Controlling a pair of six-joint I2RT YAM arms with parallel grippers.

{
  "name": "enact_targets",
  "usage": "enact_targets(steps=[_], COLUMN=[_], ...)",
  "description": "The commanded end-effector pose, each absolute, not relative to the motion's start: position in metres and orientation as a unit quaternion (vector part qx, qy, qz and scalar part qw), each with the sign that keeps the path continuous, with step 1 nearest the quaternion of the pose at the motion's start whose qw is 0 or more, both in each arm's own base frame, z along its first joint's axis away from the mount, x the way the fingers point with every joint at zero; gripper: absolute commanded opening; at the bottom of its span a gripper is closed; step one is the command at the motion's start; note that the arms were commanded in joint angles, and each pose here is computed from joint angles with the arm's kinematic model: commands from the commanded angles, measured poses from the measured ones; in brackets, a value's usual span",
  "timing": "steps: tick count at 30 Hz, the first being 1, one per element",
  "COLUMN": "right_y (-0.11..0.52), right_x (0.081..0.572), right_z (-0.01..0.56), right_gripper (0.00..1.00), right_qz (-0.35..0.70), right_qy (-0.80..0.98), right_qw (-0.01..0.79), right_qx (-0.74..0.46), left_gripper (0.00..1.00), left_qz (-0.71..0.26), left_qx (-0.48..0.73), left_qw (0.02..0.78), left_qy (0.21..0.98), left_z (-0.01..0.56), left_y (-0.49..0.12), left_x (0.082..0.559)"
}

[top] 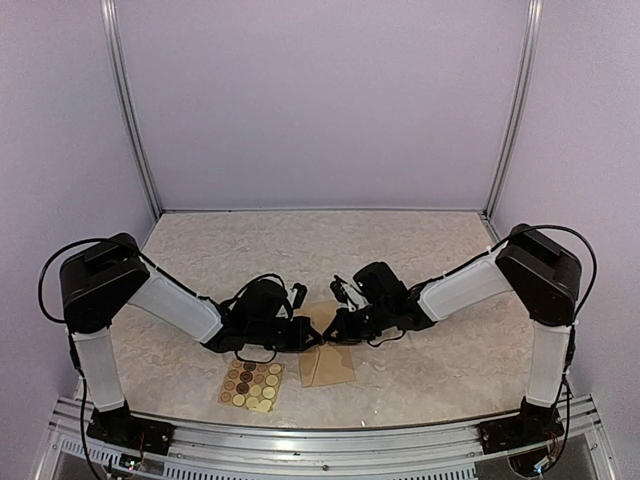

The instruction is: Place the letter into the envelope and seal it

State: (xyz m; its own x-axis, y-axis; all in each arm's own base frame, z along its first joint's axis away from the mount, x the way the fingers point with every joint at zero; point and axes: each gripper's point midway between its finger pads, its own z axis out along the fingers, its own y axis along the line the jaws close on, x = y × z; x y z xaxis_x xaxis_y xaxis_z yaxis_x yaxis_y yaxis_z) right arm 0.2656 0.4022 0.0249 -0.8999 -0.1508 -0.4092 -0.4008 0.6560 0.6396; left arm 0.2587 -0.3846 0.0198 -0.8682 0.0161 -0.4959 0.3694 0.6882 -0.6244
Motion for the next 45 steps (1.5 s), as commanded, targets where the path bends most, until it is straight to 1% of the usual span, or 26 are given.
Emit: enact_targets(steps=[1, 11, 20, 26, 32, 36, 45], right_y=[0.387, 0.386, 0.384, 0.383, 0.385, 0.392, 0.408], right_x=[0.265, 0.264, 0.264, 0.264, 0.264, 0.263, 0.258], right_z=[0.019, 0.025, 0.045, 0.068, 0.085, 0.088, 0.079], right_gripper=[0.0, 0.0, 0.0, 0.0, 0.01, 0.01, 0.0], right_qz=[0.358, 0.36, 0.369, 0.375, 0.385, 0.395, 0.404], right_qy=[0.909, 0.907, 0.9, 0.892, 0.883, 0.877, 0.873], right_qw=[0.159, 0.16, 0.178, 0.197, 0.209, 0.206, 0.188], right_qx=[-0.146, -0.146, -0.147, -0.155, -0.17, -0.182, -0.197], left_gripper=[0.0, 0.0, 0.0, 0.0, 0.0, 0.0, 0.0], left_qz=[-0.362, -0.373, -0.402, -0.412, -0.397, -0.386, -0.379], left_qx=[0.108, 0.115, 0.132, 0.131, 0.118, 0.108, 0.097], left_qw=[0.209, 0.209, 0.206, 0.24, 0.29, 0.284, 0.253], left_qy=[0.902, 0.897, 0.882, 0.869, 0.863, 0.871, 0.885], left_z=[-0.002, -0.001, 0.005, 0.039, 0.077, 0.071, 0.039], left_y=[-0.375, -0.378, -0.389, -0.388, -0.368, -0.357, -0.36], left_x=[0.247, 0.245, 0.241, 0.247, 0.256, 0.26, 0.257])
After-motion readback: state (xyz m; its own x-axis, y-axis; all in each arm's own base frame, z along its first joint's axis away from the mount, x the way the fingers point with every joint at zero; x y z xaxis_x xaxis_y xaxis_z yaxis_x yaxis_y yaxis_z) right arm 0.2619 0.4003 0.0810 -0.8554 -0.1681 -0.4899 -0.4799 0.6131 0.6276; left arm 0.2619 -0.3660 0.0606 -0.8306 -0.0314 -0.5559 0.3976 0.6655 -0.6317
